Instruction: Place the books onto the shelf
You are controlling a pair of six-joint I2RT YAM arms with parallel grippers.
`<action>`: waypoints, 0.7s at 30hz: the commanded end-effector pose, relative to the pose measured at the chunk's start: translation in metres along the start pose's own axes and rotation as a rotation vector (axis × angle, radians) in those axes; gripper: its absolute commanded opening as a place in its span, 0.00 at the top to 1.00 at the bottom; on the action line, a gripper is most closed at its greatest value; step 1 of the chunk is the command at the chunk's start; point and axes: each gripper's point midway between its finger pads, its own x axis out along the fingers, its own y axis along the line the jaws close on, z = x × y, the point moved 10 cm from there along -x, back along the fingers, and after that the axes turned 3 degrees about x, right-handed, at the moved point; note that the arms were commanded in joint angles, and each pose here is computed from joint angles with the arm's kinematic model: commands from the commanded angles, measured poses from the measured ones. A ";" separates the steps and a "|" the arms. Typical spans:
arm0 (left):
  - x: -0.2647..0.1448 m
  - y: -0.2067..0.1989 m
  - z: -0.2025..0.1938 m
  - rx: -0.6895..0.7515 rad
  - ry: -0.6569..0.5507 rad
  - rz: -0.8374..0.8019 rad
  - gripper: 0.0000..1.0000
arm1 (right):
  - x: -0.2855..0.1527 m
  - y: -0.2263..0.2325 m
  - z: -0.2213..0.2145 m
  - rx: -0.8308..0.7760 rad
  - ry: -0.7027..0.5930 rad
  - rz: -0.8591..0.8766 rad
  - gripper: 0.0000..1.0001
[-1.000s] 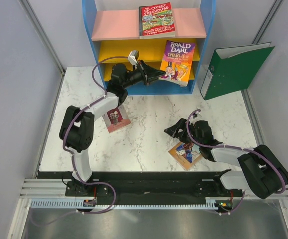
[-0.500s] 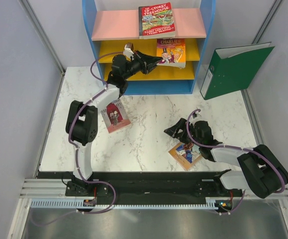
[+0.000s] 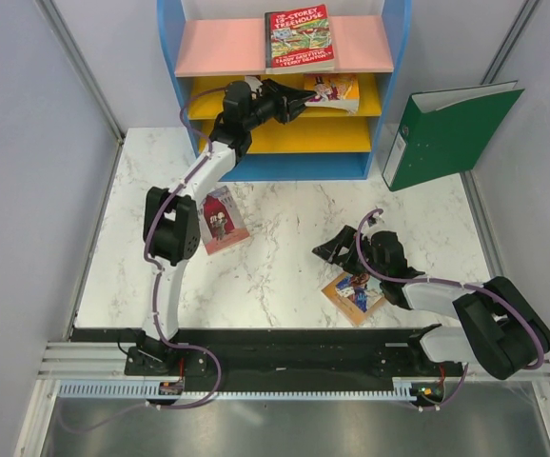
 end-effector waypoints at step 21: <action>-0.011 -0.023 0.004 -0.182 -0.022 0.095 0.51 | -0.005 0.008 0.005 -0.022 -0.047 0.063 0.02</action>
